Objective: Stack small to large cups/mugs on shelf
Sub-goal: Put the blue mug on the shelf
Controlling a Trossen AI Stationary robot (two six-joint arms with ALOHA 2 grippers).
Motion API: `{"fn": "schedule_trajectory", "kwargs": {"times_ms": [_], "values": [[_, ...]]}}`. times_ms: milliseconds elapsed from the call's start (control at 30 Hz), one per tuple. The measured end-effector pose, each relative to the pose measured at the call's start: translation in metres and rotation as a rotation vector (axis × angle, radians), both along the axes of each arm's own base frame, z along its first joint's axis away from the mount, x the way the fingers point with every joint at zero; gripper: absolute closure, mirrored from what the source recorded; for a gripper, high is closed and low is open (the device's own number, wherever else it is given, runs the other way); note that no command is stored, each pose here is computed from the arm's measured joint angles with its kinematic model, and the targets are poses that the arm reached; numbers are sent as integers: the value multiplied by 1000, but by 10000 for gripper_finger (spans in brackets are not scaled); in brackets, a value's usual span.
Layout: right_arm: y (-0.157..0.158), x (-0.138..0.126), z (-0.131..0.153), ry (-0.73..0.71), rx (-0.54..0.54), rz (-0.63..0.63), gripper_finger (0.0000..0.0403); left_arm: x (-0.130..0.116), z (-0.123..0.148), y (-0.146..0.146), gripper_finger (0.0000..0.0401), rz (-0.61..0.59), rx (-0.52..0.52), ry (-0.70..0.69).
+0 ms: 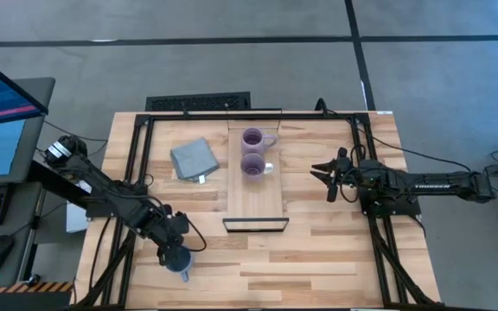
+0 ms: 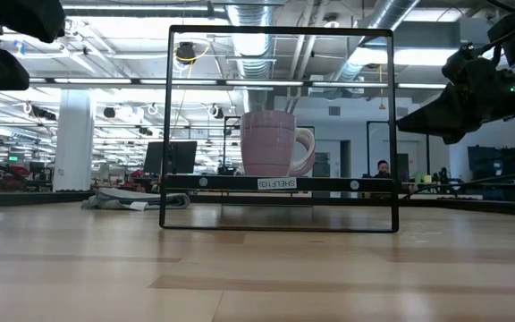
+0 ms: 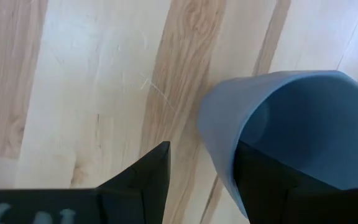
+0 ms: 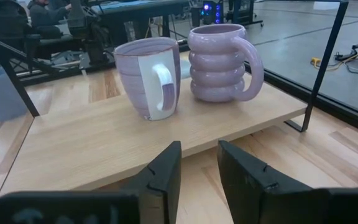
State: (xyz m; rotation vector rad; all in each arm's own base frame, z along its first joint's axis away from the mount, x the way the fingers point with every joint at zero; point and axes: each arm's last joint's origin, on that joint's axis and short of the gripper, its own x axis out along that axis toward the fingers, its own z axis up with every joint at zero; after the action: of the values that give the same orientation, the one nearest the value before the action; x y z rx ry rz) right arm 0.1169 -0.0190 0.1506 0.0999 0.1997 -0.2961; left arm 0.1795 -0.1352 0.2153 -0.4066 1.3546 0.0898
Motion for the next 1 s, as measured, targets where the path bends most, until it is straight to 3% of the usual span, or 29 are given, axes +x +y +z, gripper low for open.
{"fn": "schedule_trajectory", "kwargs": {"times_ms": [300,800,1000], "values": [[0,0,0,1,0,0,276,0,-2,-1,249,3,-26,26],[0,0,-1,9,1,0,276,1,-1,-2,388,14,-40,15],[0,0,-1,9,2,0,276,4,-2,1,395,104,10,-31]]}}
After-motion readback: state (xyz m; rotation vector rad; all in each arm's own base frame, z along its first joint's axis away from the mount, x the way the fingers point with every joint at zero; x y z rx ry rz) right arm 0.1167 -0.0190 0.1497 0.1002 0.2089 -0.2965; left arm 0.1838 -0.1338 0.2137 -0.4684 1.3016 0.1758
